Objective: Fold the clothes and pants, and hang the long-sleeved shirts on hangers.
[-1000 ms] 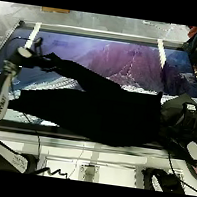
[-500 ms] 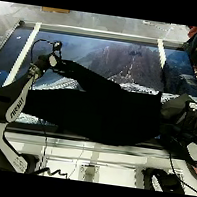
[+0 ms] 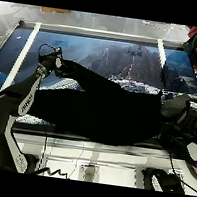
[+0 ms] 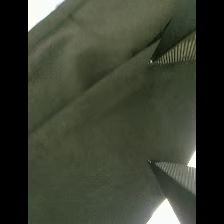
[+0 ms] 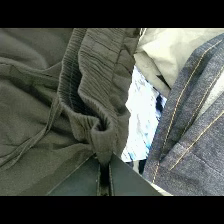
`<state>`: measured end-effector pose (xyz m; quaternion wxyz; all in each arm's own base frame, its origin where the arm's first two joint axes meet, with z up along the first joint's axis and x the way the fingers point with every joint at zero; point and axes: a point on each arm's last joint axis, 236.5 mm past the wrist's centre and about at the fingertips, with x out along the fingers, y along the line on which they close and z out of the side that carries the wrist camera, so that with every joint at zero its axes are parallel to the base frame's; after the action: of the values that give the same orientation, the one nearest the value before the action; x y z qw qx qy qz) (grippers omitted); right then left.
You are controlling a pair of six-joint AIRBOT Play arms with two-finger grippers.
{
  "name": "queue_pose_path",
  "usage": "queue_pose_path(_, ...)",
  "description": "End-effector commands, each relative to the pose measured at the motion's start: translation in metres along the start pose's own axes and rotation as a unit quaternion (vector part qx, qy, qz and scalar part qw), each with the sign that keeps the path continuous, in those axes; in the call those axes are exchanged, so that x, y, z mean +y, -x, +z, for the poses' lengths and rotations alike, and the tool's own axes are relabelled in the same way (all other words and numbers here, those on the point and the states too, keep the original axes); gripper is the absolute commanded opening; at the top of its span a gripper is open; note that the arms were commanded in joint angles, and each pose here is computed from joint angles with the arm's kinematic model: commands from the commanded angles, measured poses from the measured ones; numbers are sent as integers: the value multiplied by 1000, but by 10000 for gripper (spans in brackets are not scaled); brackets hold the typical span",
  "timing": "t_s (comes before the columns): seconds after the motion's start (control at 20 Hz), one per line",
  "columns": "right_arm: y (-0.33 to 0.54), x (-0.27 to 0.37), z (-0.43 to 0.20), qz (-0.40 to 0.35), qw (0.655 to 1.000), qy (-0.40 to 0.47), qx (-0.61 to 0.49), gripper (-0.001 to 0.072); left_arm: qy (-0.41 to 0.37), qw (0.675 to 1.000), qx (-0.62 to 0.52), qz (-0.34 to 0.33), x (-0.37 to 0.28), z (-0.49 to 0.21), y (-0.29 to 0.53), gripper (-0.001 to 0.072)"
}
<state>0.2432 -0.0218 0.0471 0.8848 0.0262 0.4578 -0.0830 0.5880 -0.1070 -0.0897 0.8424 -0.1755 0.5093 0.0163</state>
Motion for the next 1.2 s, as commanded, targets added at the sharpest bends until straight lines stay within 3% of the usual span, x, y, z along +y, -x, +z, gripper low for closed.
queue_pose_path(0.0,0,0,0,0,1000,0,0,28,8,1000,-1,12,10,4,-4,420)
queue_pose_path(0.05,0,0,-1,-1,1000,0,2,28,11,1000,0,14,13,5,-2,172)
queue_pose_path(0.1,0,0,-1,-1,1000,0,2,28,12,1000,4,17,16,5,0,14)
queue_pose_path(0.3,0,0,-1,-1,1000,0,2,28,-3,999,16,31,29,6,14,8)
queue_pose_path(0.5,0,-1,-1,-1,1000,0,2,28,-149,981,67,107,68,-3,54,6)
queue_pose_path(0.6,0,0,0,-1,1000,0,-1,28,-128,985,100,56,43,-21,63,8)
queue_pose_path(0.7,0,0,2,0,1000,0,-4,28,-86,988,125,-32,-6,-41,64,32)
queue_pose_path(0.75,0,0,2,1,1000,0,-4,28,-69,987,128,-70,-30,-46,63,147)
queue_pose_path(0.8,0,0,2,1,1000,-1,-4,28,-61,986,123,-93,-47,-48,61,464)
queue_pose_path(0.85,0,1,1,1,1000,-1,-3,28,-59,986,113,-105,-60,-48,56,698)
queue_pose_path(1.15,0,1,1,2,1000,-1,-3,28,-31,989,81,-116,-98,-59,12,695)
